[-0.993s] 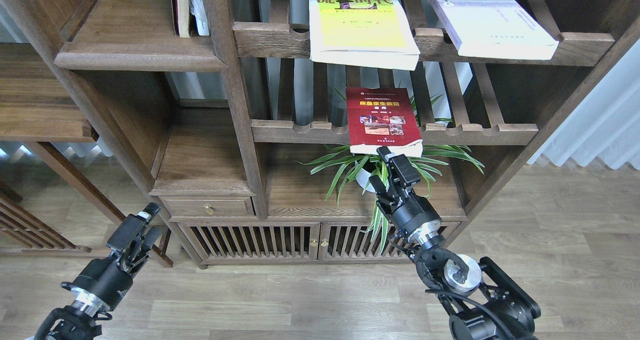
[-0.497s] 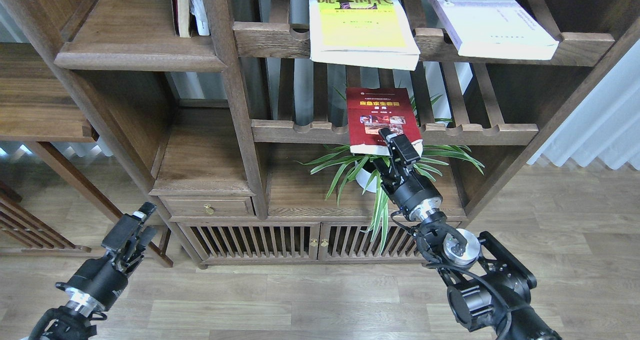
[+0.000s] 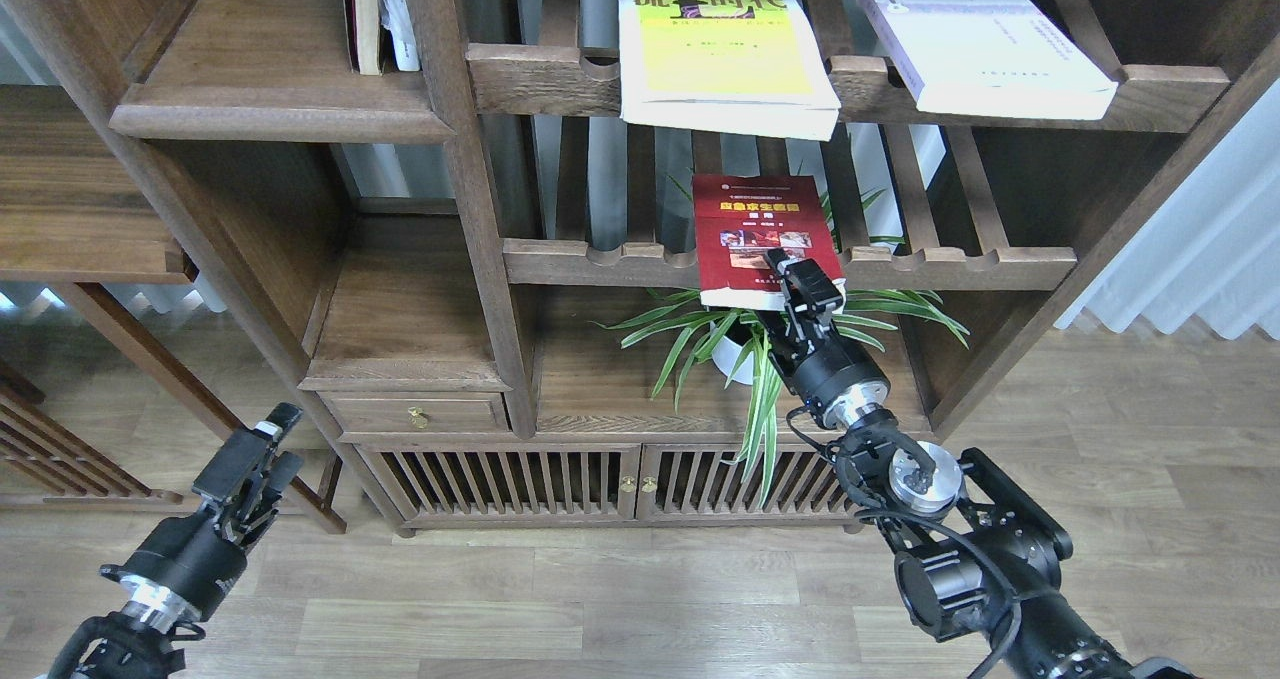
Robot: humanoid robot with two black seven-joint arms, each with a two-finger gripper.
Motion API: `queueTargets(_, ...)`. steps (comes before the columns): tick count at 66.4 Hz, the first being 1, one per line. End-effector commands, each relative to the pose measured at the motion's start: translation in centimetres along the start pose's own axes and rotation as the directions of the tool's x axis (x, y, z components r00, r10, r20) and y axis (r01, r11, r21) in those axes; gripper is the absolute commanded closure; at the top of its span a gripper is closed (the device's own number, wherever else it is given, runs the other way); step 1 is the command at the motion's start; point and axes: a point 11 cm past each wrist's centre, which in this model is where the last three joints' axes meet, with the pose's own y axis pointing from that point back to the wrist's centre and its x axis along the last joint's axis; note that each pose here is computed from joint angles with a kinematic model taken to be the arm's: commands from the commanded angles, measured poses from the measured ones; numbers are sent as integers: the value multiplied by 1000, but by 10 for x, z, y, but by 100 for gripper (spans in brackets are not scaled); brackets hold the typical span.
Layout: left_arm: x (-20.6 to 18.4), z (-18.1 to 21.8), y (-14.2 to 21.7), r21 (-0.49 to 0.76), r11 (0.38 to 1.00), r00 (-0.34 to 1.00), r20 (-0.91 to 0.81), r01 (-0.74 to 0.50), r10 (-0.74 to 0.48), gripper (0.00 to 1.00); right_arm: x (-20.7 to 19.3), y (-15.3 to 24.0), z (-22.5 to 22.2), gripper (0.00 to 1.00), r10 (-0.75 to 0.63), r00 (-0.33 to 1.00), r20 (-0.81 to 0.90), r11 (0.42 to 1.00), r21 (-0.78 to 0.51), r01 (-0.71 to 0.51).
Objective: Organize books on shelf
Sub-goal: 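Reach the right gripper up to the red book's lower edge and grip it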
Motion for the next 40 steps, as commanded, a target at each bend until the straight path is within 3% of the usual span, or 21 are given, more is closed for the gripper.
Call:
queueTargets(1,0,0,0,-1,1000,1000,0,1,-1,0,1,-3,-4,36,11,1000,-8,1000,9,-11)
queueTargets(7,1,2,2,-1,1000,1000,4,-5,5,0,2,-4,-5,43,17,1000,-11,1000,13,-17)
queueTargets(13,2,5,3,-1,1000,1000,13,-11,11,0,0,-4,-6,62,2,1000,-6,1000,18,-2)
queueTargets(27,5,5,6,-2,1000,1000,12,-20,20,0,-4,-3,-3,78,-41,999,-5,999,7,41)
queueTargets(28,5,6,7,-2,1000,1000,12,-23,23,0,-8,-3,-1,85,-80,997,-10,997,-2,80)
queueTargets(32,6,6,7,-3,1000,1000,9,-26,26,0,-10,-2,3,94,-117,993,-17,993,-16,117)
queueTargets(40,8,6,8,-5,1000,1000,3,-29,29,0,-12,1,14,95,-160,987,-28,986,-56,158)
